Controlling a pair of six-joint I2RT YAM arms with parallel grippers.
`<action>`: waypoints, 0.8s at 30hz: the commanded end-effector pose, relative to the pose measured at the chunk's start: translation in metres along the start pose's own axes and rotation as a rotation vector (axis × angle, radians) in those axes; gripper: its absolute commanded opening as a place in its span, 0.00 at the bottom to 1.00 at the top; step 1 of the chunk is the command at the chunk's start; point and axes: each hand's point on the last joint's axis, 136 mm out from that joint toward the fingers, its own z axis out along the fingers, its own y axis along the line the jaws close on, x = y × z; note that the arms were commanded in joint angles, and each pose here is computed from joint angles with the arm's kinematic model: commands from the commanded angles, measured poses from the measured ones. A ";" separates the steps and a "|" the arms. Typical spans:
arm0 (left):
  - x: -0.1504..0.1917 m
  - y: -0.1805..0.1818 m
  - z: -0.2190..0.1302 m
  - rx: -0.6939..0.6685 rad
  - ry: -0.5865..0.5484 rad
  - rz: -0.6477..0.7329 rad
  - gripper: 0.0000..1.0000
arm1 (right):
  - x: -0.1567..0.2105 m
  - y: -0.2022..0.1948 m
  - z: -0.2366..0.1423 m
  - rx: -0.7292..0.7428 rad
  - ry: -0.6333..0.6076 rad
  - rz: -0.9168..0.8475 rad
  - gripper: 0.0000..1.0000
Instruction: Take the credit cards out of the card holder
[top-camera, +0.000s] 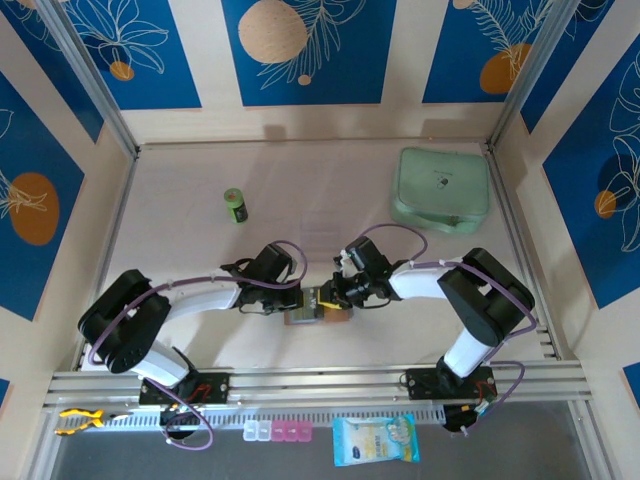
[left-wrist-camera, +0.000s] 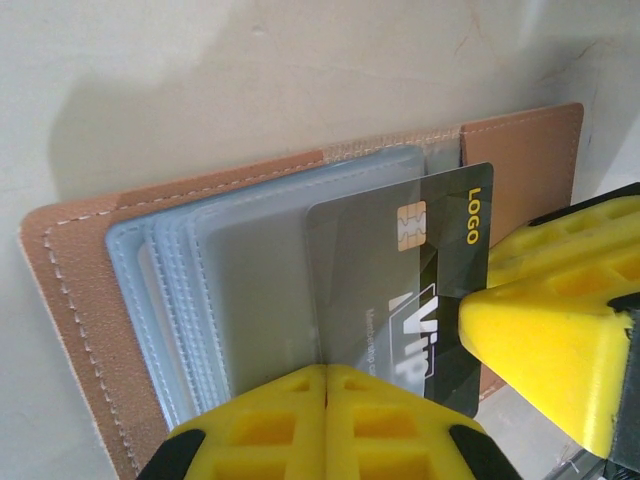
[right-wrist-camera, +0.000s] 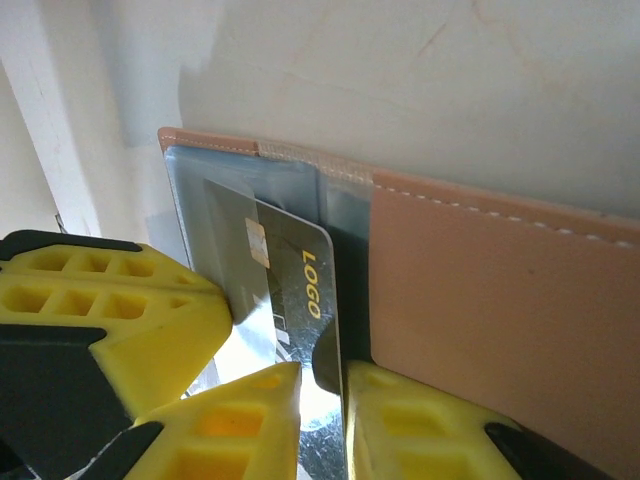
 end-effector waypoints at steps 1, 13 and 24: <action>0.010 0.019 0.004 -0.074 0.029 -0.002 0.00 | 0.003 0.001 0.000 -0.028 0.018 0.010 0.17; 0.009 0.019 -0.003 -0.084 0.012 0.005 0.01 | 0.001 -0.008 -0.012 0.015 -0.030 -0.001 0.07; 0.006 0.013 -0.009 -0.067 -0.008 0.017 0.01 | 0.000 -0.005 -0.041 0.078 -0.088 -0.066 0.05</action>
